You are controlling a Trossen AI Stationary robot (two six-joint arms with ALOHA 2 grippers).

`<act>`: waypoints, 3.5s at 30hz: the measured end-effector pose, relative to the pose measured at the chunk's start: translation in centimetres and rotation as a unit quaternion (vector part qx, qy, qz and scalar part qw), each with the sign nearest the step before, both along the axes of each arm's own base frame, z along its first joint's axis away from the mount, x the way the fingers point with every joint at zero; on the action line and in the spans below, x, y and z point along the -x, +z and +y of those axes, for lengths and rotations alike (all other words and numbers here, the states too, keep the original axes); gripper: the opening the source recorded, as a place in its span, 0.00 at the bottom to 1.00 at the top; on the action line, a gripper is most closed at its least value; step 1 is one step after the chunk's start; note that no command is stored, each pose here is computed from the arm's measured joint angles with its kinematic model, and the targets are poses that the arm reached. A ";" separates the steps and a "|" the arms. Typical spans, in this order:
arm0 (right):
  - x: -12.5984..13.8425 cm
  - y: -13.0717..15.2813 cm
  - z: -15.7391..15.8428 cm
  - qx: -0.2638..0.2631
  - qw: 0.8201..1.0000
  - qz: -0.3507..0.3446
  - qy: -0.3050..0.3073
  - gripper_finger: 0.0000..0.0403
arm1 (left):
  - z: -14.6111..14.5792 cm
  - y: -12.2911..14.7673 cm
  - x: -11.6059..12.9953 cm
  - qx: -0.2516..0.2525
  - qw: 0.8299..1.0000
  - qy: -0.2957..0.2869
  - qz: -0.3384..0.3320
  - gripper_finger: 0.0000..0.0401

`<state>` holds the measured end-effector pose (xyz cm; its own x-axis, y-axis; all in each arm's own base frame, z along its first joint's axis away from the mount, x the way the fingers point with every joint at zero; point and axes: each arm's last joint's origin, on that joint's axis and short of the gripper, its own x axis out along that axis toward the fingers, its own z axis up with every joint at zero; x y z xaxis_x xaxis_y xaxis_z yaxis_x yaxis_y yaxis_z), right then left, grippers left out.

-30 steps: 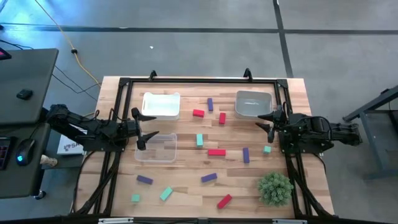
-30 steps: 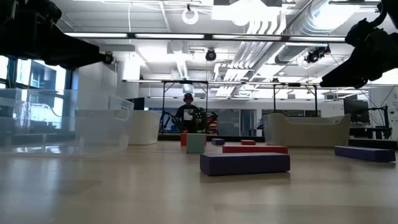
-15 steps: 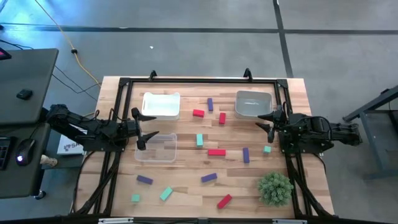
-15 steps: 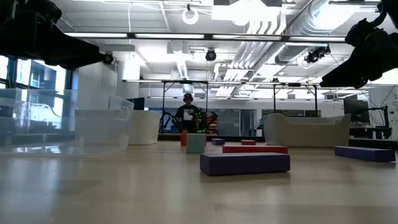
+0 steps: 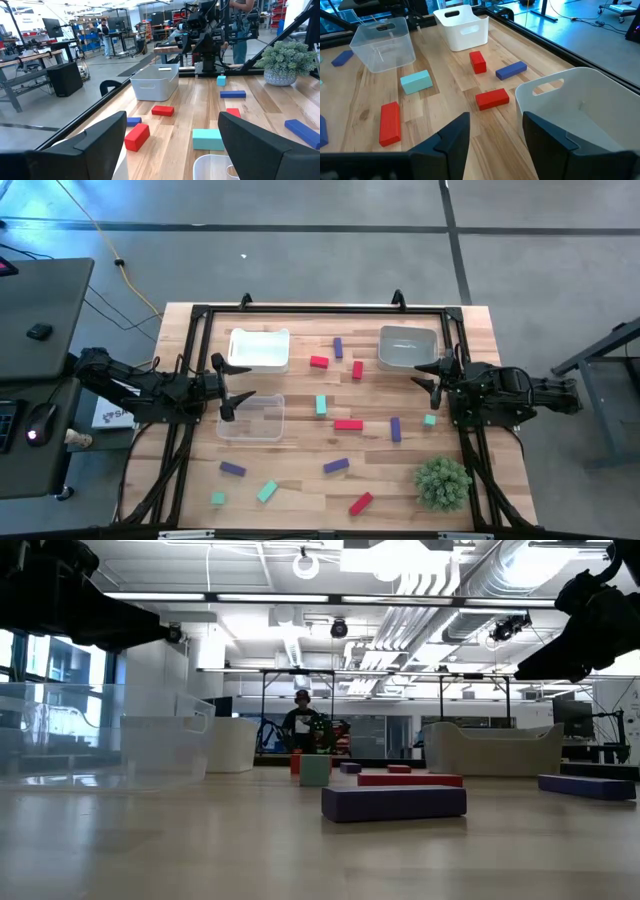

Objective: Sort & place blocks by color

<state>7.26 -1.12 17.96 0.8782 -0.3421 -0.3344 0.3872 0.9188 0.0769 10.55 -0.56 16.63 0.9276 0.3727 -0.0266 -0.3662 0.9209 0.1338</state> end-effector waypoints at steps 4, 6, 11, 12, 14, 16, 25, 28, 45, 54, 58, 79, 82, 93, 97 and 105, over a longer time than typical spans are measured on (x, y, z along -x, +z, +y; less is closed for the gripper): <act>0.0 0.0 0.0 0.000 1.000 0.000 0.000 0.43 | 0.0 0.0 0.0 0.000 1.000 0.000 0.000 0.76; 0.0 0.0 0.0 0.000 1.000 0.000 0.000 0.43 | 0.0 0.0 0.0 0.000 1.000 0.000 0.000 0.76; 0.0 0.0 0.0 0.000 1.000 0.000 0.000 0.43 | 0.0 0.0 0.0 0.000 1.000 0.000 0.000 0.76; 0.0 0.0 0.0 0.000 1.000 0.000 0.000 0.43 | 0.0 0.0 0.0 0.000 1.000 0.000 0.000 0.76; 0.0 0.0 0.0 0.000 1.000 0.000 0.000 0.43 | 0.0 0.0 0.0 0.000 1.000 0.000 0.000 0.76; 0.0 0.0 0.0 0.000 1.000 0.000 0.000 0.43 | 0.0 0.0 0.0 0.000 1.000 0.000 0.000 0.76; 0.0 0.0 0.0 0.000 1.000 0.000 0.000 0.43 | 0.0 0.0 0.0 0.000 1.000 0.000 0.000 0.76; 0.0 0.0 0.0 0.000 1.000 0.000 0.000 0.43 | 0.0 0.0 0.0 0.000 1.000 0.000 0.000 0.76; 0.0 0.0 0.0 0.000 1.000 0.000 0.000 0.43 | 0.0 0.0 0.0 0.000 1.000 0.000 0.000 0.76; 0.0 0.0 0.0 0.002 1.000 0.000 -0.004 0.43 | 0.0 0.0 0.0 0.000 1.000 0.000 0.000 0.76; 0.0 0.0 0.0 0.001 1.000 0.000 -0.004 0.43 | 0.0 0.0 0.0 0.000 1.000 0.000 0.000 0.76; 0.0 0.1 -0.1 0.004 1.000 -0.006 -0.025 0.43 | 0.0 0.0 0.0 0.004 1.000 0.000 -0.002 0.76; -0.2 0.8 -0.1 -0.039 0.997 -0.062 -0.038 0.43 | 0.0 0.0 0.0 0.005 1.000 0.000 -0.002 0.76; -0.5 2.5 -0.3 -0.143 0.966 -0.197 -0.083 0.43 | 0.0 0.2 0.0 0.110 0.993 0.002 -0.052 0.76; -0.5 2.7 -0.3 -0.149 0.961 -0.214 -0.086 0.43 | 0.0 0.4 0.0 0.170 0.982 0.001 -0.088 0.76; -0.5 3.7 -0.3 -0.179 0.941 -0.274 -0.083 0.43 | 0.0 1.1 0.0 0.220 0.965 -0.001 -0.142 0.76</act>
<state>7.75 -1.42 21.65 0.8967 -0.4415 0.0325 0.3359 0.7264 0.5996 10.51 -0.52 17.73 0.9212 0.3821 0.0734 -0.3291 0.8659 -0.3767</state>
